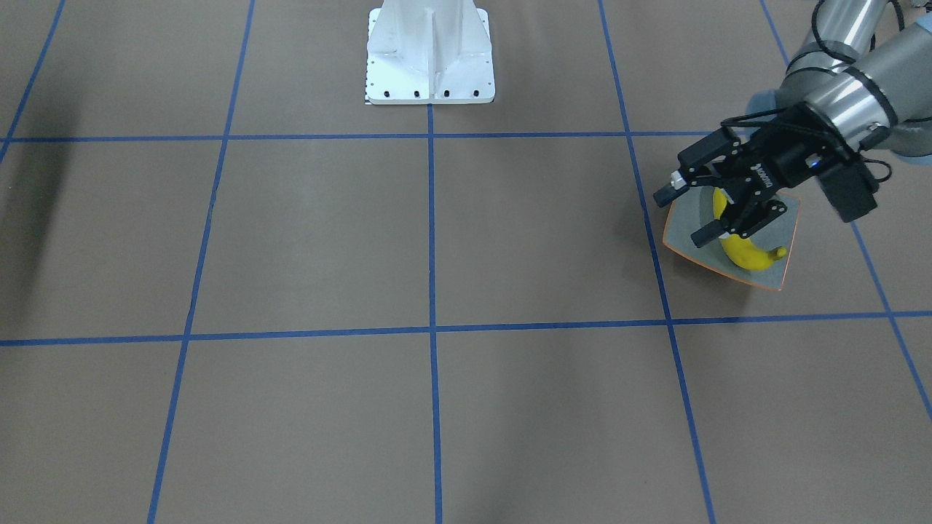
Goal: Transfer all bananas from basket to plate
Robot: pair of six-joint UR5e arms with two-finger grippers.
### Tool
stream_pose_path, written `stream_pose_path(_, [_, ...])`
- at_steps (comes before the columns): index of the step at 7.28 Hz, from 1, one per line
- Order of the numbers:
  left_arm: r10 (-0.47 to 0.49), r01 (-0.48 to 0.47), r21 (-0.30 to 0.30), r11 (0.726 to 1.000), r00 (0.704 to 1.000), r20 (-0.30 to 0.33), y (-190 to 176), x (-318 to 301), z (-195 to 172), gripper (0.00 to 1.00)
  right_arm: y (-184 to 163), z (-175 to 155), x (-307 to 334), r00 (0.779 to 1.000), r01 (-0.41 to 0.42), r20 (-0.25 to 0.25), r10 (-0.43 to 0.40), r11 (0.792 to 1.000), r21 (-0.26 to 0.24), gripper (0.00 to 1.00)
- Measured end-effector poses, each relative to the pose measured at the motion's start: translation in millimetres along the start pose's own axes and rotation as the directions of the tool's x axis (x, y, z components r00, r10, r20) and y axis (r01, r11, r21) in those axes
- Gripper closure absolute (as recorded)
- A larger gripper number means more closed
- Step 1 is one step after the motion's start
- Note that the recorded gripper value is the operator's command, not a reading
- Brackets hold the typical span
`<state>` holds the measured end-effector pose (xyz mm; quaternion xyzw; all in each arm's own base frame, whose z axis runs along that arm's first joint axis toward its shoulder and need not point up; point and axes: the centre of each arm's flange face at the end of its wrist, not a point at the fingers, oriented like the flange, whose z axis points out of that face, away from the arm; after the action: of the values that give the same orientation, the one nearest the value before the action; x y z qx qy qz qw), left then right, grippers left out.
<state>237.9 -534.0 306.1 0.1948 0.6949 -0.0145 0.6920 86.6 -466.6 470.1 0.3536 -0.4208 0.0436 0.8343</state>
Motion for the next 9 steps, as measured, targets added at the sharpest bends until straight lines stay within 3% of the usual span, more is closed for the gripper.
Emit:
stream_pose_path(2, [-0.155,0.156,-0.008,0.988,0.987,0.032,-7,52,25,0.00,-22,34,-60,0.990,0.110,0.094,-0.109,0.994,-0.008,1.00])
stream_pose_path(4, [-0.312,0.319,-0.036,0.947,0.941,0.135,2,116,35,0.00,-32,56,-124,0.969,0.181,0.172,-0.178,0.984,0.000,1.00])
stream_pose_path(6, [-0.462,0.476,-0.039,0.879,0.868,0.179,10,164,47,0.00,-23,97,-210,0.935,0.279,0.222,-0.278,0.960,0.024,1.00])
stream_pose_path(9, [-0.622,0.635,-0.007,0.773,0.759,0.190,18,178,58,0.00,11,167,-386,0.869,0.399,0.294,-0.398,0.915,0.060,1.00])
